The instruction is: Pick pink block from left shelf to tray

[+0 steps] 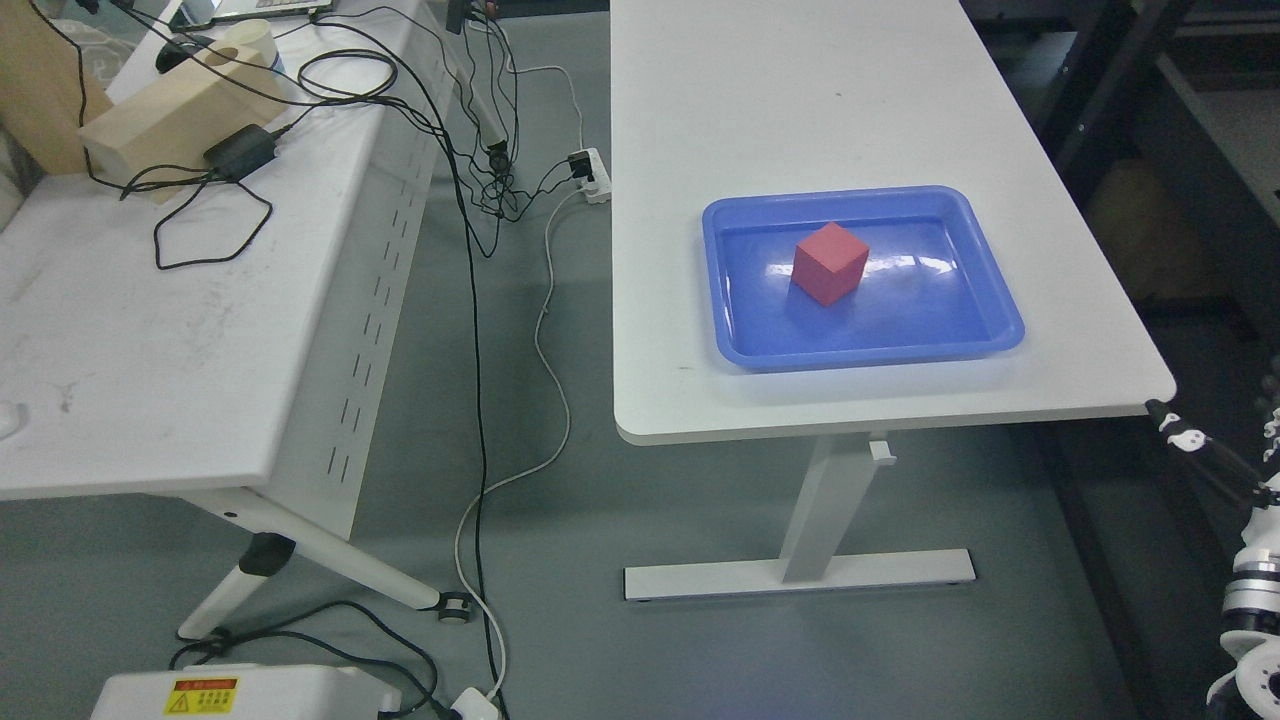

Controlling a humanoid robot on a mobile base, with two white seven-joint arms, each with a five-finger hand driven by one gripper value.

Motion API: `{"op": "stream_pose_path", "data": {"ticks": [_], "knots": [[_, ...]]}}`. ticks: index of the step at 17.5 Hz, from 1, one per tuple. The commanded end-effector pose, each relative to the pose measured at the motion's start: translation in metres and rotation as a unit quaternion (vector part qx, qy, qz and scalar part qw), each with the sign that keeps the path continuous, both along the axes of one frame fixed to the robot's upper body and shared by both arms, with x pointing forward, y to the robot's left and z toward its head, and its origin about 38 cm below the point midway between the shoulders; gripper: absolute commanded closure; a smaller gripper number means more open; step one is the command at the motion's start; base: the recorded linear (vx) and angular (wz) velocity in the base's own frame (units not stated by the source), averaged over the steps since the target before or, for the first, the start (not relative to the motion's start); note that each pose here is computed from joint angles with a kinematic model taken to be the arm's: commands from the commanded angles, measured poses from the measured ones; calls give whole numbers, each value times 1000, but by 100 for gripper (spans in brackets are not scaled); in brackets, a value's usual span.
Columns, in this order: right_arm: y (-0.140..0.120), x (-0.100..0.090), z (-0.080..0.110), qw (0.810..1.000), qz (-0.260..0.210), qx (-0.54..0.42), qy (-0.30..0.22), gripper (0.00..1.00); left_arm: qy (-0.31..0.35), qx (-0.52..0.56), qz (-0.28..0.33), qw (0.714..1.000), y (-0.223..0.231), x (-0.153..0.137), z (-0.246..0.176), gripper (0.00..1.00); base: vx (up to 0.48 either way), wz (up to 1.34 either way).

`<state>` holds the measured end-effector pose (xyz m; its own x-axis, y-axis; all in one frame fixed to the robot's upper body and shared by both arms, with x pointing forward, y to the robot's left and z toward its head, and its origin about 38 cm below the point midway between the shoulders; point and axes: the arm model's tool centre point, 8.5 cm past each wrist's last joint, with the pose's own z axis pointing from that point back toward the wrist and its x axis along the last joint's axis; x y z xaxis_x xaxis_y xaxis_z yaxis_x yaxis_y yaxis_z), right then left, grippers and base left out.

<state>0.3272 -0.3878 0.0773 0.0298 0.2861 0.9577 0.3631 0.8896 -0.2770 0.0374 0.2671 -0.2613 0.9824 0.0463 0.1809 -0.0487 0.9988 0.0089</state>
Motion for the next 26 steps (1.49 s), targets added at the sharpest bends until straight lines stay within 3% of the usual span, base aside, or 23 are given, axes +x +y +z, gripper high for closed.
{"op": "stream_pose_path", "data": {"ticks": [1,3,8,26], "knots": [[17,5,-5,997,78,19,16,0,4,9,0,1000,11,-6,1,0,-163,-441],[23,7,-7,993,111,20,25,0,4,9,0,1000,11,-6,1,0,-180,-471],[29,7,-10,990,132,22,33,0,4,9,0,1000,11,-6,1,0,-185,-284],[29,8,-10,990,134,21,34,0,4,9,0,1000,11,-6,1,0,-257,34]]}}
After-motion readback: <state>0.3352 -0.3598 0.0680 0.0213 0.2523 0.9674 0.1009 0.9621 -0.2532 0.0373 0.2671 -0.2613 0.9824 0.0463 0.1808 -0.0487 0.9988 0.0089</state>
